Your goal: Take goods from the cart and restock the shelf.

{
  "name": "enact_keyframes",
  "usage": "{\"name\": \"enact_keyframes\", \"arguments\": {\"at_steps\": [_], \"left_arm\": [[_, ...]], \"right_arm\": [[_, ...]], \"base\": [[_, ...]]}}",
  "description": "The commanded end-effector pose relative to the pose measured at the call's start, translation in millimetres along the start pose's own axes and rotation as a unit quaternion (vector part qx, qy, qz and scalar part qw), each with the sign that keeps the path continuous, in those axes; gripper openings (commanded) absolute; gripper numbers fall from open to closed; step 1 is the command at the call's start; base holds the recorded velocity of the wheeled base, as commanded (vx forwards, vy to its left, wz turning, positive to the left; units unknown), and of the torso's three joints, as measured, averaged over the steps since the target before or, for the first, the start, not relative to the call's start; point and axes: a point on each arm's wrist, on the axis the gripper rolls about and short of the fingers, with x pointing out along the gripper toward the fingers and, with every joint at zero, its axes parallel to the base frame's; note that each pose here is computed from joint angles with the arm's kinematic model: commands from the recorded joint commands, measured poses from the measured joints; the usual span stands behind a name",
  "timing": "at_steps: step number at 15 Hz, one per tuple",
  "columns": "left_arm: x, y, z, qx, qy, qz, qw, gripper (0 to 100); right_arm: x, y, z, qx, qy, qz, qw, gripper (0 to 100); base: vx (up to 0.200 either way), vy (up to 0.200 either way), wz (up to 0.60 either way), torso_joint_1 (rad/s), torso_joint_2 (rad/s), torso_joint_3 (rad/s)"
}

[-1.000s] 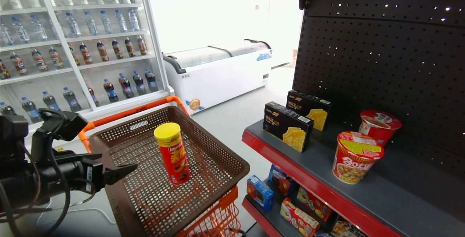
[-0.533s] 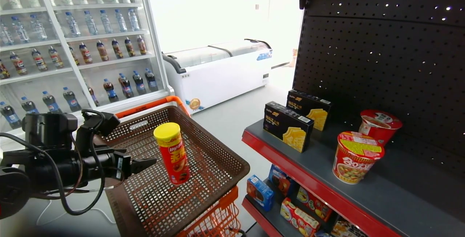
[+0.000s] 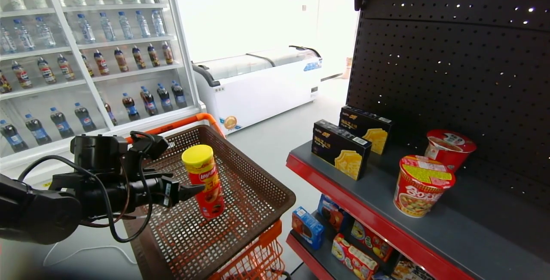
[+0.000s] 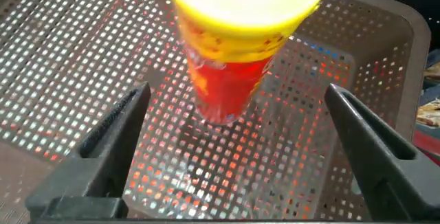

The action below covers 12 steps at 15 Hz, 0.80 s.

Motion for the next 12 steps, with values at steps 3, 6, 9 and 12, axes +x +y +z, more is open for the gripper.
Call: {"name": "enact_keyframes", "arguments": {"at_steps": [3, 6, 9, 12], "left_arm": [[21.0, -3.9, -4.4, 0.008, 0.003, -0.011, 0.9999, 100], [37.1, 2.2, -11.3, 0.004, 0.022, 0.017, 0.9996, 100], [49.2, 7.5, -14.3, 0.000, 0.029, 0.023, 0.9993, 100], [59.2, 10.8, -17.0, -0.001, 0.034, 0.020, 0.9992, 100]], "right_arm": [[0.1, 0.0, 0.0, 0.000, 0.001, 0.000, 1.000, 100], [0.1, 0.0, 0.0, 0.000, 0.001, 0.000, 1.000, 100], [0.1, 0.0, 0.0, 0.000, 0.001, 0.000, 1.000, 100], [0.1, 0.0, 0.0, 0.000, 0.001, 0.000, 1.000, 100]], "base": [[0.000, 0.000, 0.00, 0.000, 0.00, 0.000], [0.000, 0.000, 0.00, 0.000, 0.00, 0.000], [0.000, 0.000, 0.00, 0.000, 0.00, 0.000], [0.000, 0.000, 0.00, 0.000, 0.00, 0.000]]}}
